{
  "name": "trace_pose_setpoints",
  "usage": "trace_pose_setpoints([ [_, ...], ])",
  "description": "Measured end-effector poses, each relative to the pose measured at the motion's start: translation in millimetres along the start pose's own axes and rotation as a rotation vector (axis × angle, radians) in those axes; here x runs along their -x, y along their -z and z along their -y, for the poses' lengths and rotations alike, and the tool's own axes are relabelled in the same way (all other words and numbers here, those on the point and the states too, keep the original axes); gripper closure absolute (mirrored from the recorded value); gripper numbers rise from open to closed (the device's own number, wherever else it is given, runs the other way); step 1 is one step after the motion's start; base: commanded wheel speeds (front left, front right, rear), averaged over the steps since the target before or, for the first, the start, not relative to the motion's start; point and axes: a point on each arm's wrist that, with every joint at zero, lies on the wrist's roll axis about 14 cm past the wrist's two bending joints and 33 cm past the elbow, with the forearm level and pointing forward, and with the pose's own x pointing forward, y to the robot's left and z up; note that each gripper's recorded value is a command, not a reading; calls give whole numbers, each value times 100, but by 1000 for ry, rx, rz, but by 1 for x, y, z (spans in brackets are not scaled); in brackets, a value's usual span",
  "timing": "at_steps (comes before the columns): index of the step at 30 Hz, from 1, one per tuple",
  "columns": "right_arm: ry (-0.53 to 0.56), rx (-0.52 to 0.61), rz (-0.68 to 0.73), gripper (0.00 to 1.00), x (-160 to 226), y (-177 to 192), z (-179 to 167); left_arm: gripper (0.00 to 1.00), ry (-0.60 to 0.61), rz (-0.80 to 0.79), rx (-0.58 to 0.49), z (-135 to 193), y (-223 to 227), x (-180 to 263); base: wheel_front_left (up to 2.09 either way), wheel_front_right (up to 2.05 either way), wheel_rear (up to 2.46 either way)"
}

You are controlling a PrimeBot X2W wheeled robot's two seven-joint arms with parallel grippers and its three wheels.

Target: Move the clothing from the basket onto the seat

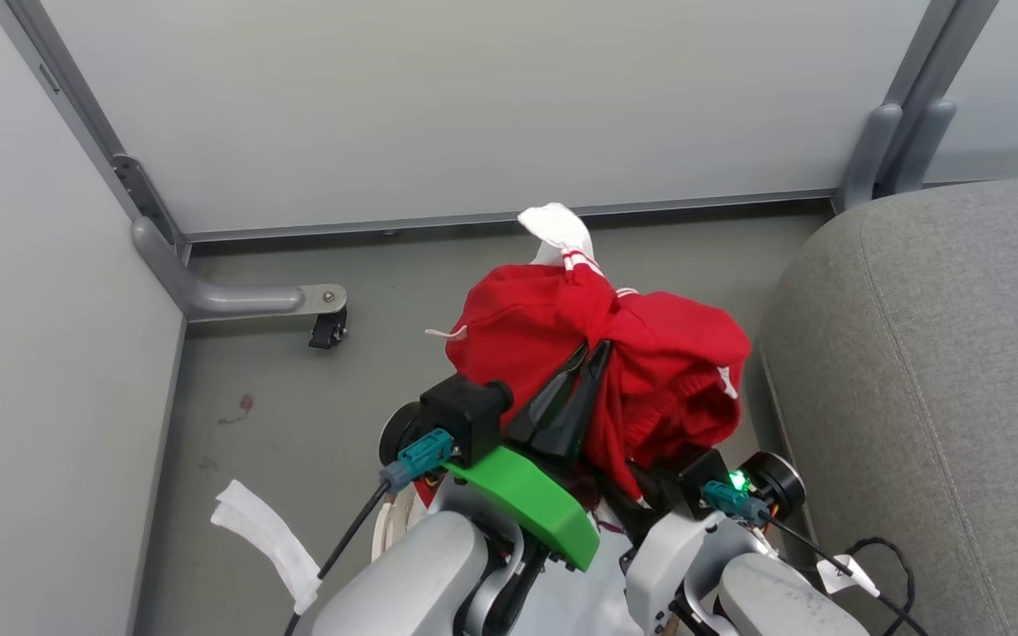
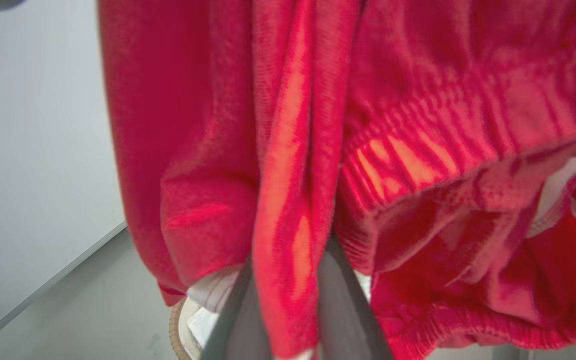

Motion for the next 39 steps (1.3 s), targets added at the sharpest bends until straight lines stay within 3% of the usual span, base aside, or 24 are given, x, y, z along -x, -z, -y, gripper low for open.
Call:
trace_pose_setpoints([
  [30, 93, -3, -22, 100, 21, 11, 21, 100, -40, 2, -25, -12, -1, -2, 0, 0, 0],
  [31, 97, -5, -18, 100, 21, 10, 22, 76, -48, 4, -29, -13, -1, -2, 0, 0, 0],
  [32, 103, -7, -12, 100, 22, 8, 23, 22, -59, 4, -34, -16, -1, -2, 0, 0, 0],
  [33, 108, -9, -4, 100, 23, 7, 24, 0, -68, -3, -36, -19, 1, -2, 0, 0, 0],
  [39, 174, -18, 54, 100, 34, -8, 41, 0, -79, -10, -123, -29, 4, -8, 0, 0, 0],
])
